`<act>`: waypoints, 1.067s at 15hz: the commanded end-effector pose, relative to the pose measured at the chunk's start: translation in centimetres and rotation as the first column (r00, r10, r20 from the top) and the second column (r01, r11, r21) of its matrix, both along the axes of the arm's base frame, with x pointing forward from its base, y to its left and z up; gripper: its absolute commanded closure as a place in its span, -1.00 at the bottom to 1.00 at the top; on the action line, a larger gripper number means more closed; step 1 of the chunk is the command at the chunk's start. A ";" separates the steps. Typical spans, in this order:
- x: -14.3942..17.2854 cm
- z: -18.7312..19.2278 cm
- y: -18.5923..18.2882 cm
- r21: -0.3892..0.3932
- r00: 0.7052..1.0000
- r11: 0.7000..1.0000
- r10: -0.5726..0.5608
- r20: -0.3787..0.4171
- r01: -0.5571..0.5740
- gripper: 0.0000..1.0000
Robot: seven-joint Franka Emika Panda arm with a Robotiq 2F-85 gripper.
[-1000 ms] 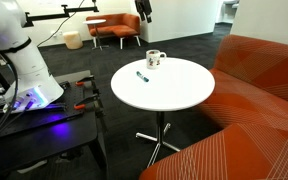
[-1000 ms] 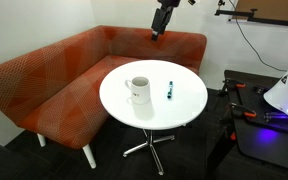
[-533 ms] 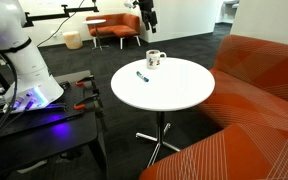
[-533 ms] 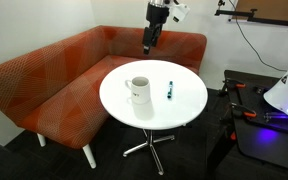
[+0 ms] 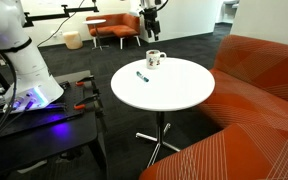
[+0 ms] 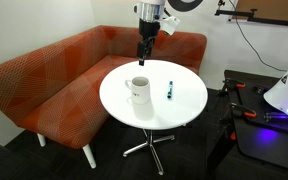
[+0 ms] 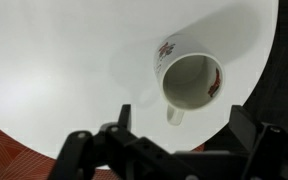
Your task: Move the mug across the table then put the marker in it
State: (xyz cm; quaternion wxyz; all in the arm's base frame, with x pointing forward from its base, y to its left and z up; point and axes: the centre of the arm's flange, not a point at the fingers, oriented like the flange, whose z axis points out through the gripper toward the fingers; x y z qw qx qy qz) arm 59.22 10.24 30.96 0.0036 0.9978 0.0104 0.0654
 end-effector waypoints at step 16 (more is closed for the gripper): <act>1.5 -5.4 -1.3 -0.004 1.000 1.000 -0.016 0.018 0.016 -1.00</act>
